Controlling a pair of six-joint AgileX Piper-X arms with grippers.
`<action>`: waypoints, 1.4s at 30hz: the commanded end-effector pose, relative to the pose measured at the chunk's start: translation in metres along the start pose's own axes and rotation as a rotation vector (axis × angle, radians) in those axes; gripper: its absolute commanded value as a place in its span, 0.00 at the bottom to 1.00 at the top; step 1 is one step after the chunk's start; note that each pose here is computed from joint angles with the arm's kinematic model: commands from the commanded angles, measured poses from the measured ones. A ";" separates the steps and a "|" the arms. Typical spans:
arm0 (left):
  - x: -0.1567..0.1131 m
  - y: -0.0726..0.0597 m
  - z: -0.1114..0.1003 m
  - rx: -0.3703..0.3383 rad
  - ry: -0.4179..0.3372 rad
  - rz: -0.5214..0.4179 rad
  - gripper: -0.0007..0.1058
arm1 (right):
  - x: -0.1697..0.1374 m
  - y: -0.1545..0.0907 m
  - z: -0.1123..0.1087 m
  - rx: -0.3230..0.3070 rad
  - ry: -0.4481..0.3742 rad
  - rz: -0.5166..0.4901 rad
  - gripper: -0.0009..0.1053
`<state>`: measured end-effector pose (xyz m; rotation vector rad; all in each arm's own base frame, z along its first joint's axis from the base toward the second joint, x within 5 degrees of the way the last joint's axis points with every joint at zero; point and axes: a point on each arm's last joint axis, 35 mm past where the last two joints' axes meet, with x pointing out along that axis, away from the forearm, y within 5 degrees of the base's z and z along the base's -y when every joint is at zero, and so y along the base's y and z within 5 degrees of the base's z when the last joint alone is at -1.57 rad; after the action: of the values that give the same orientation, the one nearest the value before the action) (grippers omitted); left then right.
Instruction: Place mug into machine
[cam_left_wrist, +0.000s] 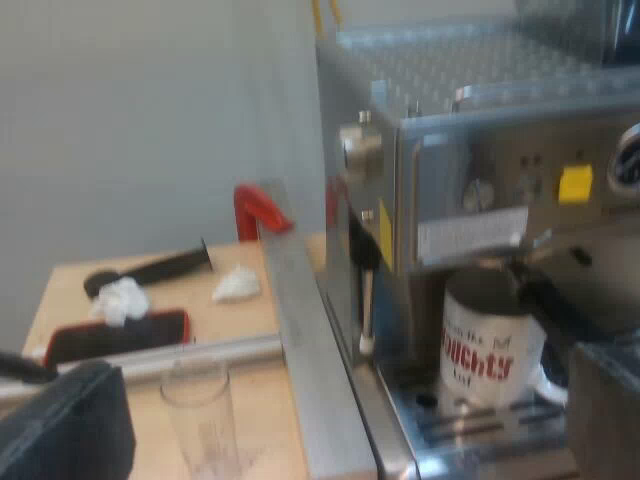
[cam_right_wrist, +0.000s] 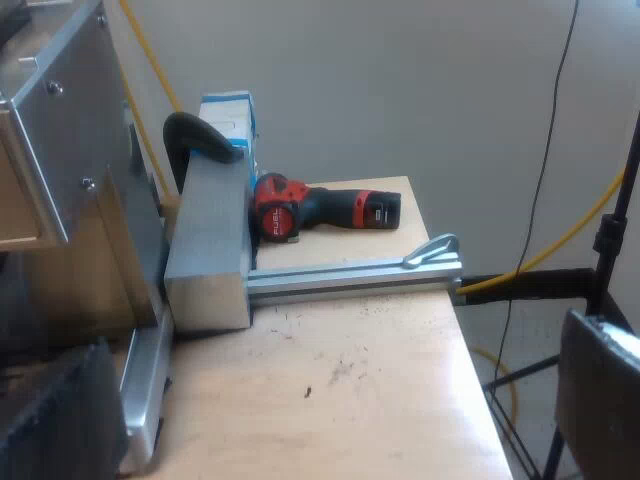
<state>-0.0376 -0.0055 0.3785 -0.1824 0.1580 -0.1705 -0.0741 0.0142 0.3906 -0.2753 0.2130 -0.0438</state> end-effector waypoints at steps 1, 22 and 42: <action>0.002 0.001 -0.005 -0.015 0.072 0.003 0.84 | -0.003 -0.001 0.000 -0.016 0.035 0.002 0.85; 0.038 0.015 -0.032 -0.053 0.146 0.121 0.84 | 0.096 0.009 -0.049 0.091 0.129 0.087 0.85; 0.077 0.029 -0.074 -0.068 0.258 0.134 0.84 | 0.142 0.028 -0.114 0.074 0.329 0.219 0.85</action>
<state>0.0263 -0.0035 0.2877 -0.2004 0.4421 -0.0614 0.0399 0.0003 0.2448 -0.1586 0.5782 0.1038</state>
